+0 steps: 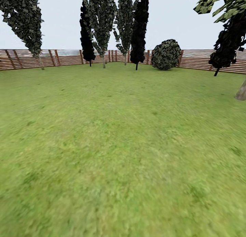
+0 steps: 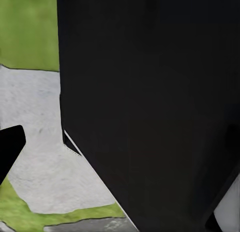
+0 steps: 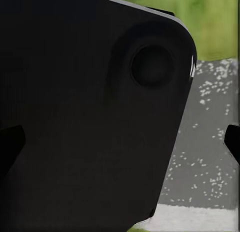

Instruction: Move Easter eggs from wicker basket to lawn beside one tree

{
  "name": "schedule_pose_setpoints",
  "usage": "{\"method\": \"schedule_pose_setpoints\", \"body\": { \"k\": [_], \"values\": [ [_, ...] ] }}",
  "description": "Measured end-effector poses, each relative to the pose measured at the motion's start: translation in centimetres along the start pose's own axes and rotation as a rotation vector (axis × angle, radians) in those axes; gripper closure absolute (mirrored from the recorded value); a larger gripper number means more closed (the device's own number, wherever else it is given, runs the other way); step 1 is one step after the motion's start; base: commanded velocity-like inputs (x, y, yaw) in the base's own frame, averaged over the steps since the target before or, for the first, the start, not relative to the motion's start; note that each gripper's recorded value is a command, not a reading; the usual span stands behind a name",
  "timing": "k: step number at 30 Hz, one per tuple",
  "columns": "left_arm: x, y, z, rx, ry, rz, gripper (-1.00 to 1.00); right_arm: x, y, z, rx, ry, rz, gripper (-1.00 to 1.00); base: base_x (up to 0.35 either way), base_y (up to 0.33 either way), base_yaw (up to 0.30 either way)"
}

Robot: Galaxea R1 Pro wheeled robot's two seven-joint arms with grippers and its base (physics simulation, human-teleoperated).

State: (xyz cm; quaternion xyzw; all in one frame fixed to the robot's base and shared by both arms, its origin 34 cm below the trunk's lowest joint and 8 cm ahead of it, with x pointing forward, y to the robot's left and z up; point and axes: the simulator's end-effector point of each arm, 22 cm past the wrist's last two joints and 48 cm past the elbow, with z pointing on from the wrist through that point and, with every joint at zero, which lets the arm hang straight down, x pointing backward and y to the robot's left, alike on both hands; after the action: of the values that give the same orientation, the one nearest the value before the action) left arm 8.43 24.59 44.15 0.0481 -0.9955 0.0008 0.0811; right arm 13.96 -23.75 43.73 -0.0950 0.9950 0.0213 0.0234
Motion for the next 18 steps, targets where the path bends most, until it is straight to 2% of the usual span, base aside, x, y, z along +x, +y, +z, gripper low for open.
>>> {"method": "schedule_pose_setpoints", "body": {
  "k": [18],
  "values": [
    [0.00, 0.02, 0.00, 0.000, 0.000, 0.000, -1.00, 0.27, -0.24, -0.03, 0.004, 0.005, 0.007, -1.00, 0.331, 0.000, 0.000]
  ]
}}
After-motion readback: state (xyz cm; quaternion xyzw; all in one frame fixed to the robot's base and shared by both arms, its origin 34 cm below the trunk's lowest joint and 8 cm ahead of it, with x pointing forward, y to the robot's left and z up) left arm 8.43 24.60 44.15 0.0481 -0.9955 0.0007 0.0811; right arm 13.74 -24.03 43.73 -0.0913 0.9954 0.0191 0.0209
